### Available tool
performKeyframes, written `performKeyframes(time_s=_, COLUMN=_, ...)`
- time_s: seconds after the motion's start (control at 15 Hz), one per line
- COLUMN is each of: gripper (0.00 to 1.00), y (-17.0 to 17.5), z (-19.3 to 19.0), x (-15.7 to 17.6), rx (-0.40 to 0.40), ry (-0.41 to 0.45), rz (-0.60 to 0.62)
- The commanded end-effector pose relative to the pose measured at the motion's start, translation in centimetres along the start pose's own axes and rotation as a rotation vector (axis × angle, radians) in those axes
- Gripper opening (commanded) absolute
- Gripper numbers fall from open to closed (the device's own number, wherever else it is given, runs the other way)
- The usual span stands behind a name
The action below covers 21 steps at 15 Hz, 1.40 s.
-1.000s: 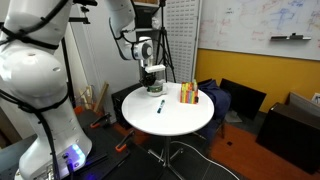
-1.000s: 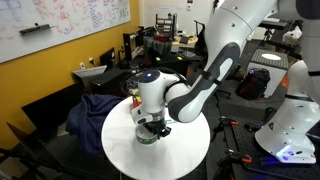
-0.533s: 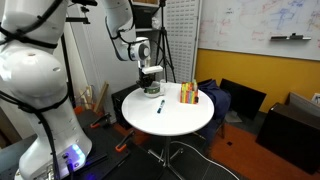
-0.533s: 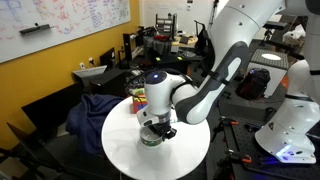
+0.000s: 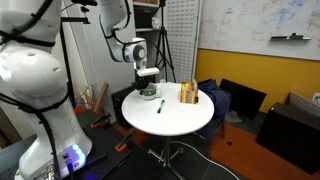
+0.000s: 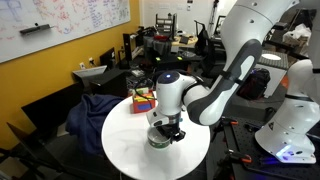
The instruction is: Move the mug cup to the right
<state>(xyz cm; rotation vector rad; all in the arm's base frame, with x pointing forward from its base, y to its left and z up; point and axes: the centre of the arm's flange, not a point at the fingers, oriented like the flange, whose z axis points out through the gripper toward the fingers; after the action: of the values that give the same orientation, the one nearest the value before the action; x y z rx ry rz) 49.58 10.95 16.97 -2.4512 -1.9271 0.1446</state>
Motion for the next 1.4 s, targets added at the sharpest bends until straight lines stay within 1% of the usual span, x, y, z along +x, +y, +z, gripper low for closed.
performKeyframes(time_s=0.0, gripper=0.03, y=-3.8, z=1.9, x=-1.4, rx=0.034, ry=0.029, rz=0.044)
performKeyframes(time_s=0.33, gripper=0.03, y=-5.5, z=2.1, x=-2.0, rx=0.041, ry=0.048, rz=0.071)
performKeyframes(time_s=0.67, gripper=0.03, y=-6.0, z=2.1, x=-2.4, rx=0.057, ry=0.042, rz=0.081)
performKeyframes(time_s=0.8, gripper=0.36, y=-6.2, z=2.2, x=-2.5, rx=0.061, ry=0.04, rz=0.083)
performKeyframes(time_s=0.93, gripper=0.5, y=-6.8, z=3.2, x=-2.8, rx=0.087, ry=0.031, rz=0.088)
performKeyframes(time_s=1.07, gripper=0.66, y=-7.4, z=3.8, x=-3.0, rx=0.107, ry=0.022, rz=0.091)
performKeyframes(time_s=1.13, gripper=0.74, y=-7.5, z=4.0, x=-3.1, rx=0.113, ry=0.02, rz=0.092)
performKeyframes(time_s=1.33, gripper=0.96, y=-7.7, z=4.0, x=-3.0, rx=0.114, ry=0.017, rz=0.1)
